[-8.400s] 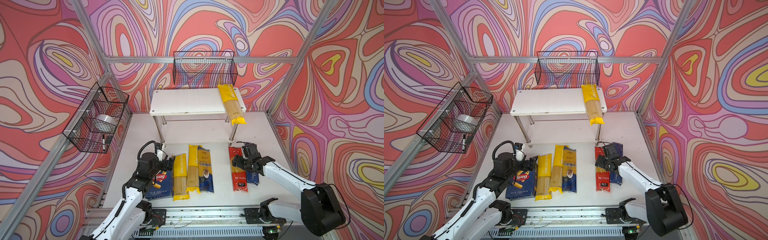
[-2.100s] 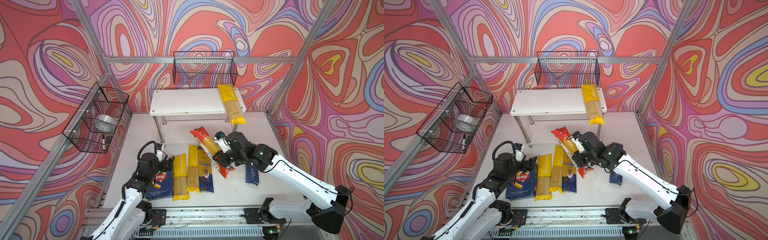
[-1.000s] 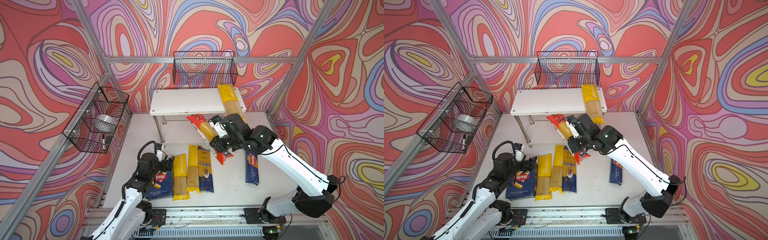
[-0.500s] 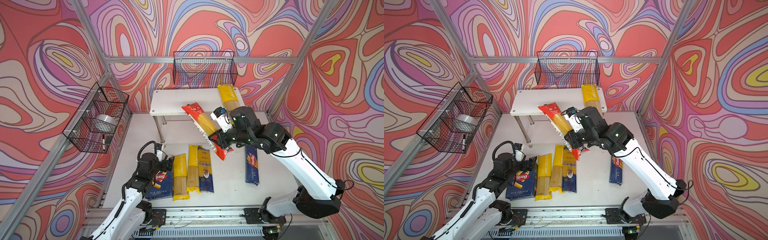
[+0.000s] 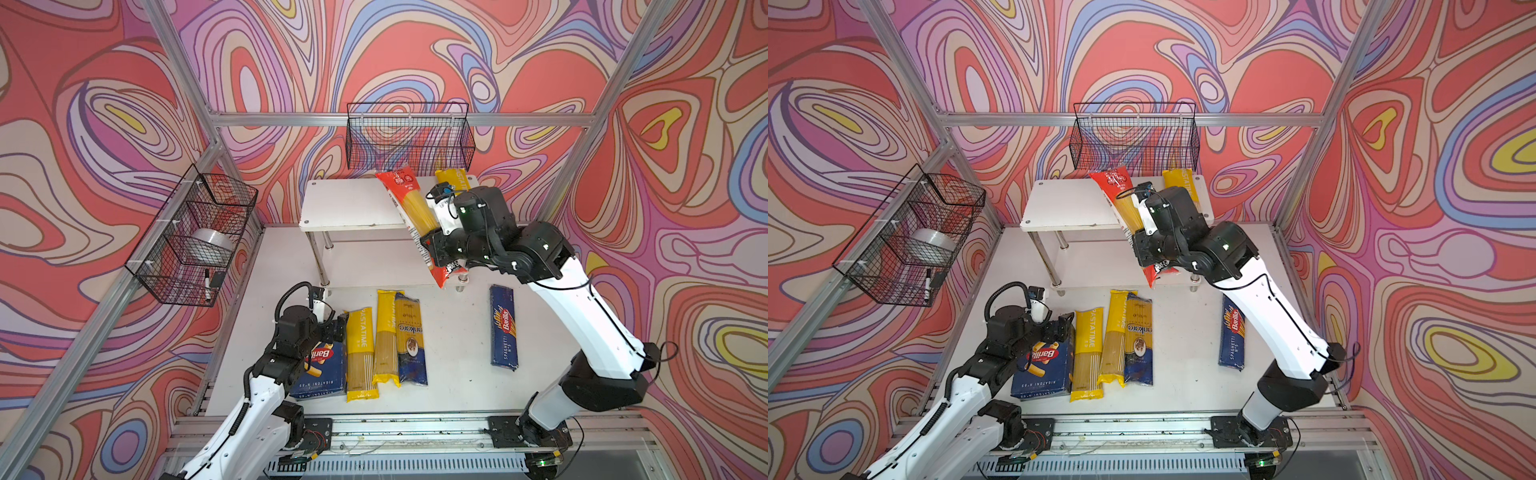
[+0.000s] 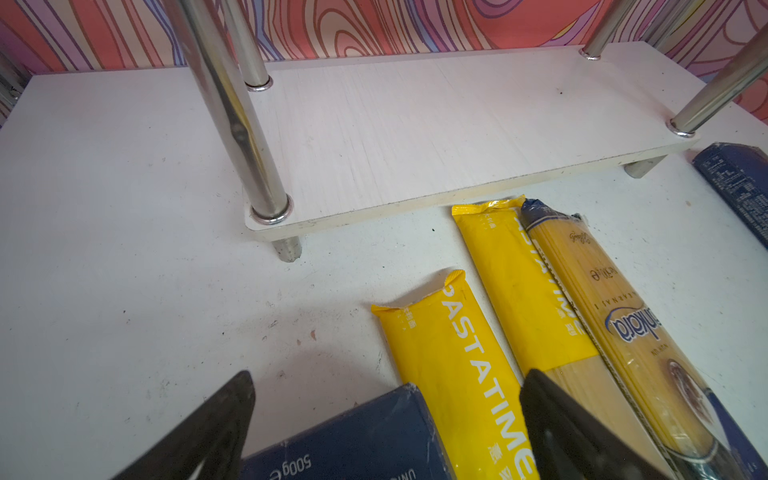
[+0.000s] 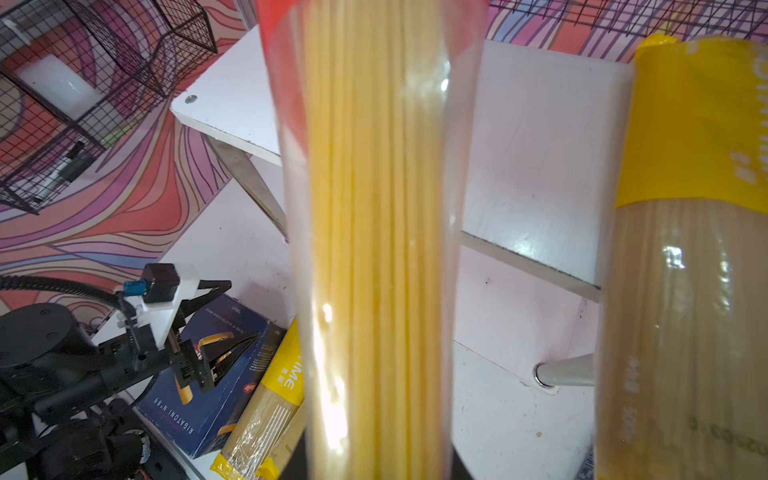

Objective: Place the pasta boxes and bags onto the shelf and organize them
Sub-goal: 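Carry the red spaghetti bag with the right gripper toward the shelf top, then lower the red bag onto the shelf top beside the yellow bag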

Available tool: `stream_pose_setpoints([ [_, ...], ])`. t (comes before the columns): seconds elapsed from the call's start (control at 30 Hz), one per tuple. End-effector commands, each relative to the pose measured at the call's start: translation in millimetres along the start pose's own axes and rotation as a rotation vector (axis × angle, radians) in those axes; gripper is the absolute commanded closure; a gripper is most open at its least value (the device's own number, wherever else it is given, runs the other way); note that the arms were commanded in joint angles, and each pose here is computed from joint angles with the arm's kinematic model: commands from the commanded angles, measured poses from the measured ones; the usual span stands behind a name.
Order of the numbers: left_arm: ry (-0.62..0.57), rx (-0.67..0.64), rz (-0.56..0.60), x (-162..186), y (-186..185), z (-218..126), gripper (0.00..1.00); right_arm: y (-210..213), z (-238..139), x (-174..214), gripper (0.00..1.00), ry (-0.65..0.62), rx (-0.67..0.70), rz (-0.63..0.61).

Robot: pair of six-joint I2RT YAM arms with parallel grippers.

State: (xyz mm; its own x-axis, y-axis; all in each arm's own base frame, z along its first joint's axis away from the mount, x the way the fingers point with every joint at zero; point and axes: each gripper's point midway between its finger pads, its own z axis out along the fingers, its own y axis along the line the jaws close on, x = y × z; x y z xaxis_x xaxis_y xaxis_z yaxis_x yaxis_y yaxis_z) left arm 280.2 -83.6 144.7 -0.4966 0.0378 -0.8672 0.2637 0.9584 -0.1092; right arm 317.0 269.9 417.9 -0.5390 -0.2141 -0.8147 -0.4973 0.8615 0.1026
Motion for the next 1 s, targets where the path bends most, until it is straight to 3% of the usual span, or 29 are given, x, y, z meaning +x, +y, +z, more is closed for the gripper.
stream_pose_setpoints([
  [0.0, 0.003, 0.006, 0.006, 2.1, -1.0, -1.9, 0.0, -9.6, -25.9, -59.3, 1.0, -0.224, 0.024, 0.02],
  [0.6, 0.005, 0.007, 0.005, 2.7, -1.2, -1.3, 0.0, -57.1, 1.8, -95.2, 1.0, -0.298, 0.048, 0.108],
  [0.63, 0.005, 0.006, 0.005, 2.7, -1.0, -1.3, 0.0, -60.3, 17.4, -92.1, 1.0, -0.275, 0.057, 0.11],
  [0.97, -0.003, 0.01, 0.006, 2.4, -1.7, -3.0, 0.0, -82.9, 33.7, -94.1, 0.97, -0.282, 0.12, 0.147],
])
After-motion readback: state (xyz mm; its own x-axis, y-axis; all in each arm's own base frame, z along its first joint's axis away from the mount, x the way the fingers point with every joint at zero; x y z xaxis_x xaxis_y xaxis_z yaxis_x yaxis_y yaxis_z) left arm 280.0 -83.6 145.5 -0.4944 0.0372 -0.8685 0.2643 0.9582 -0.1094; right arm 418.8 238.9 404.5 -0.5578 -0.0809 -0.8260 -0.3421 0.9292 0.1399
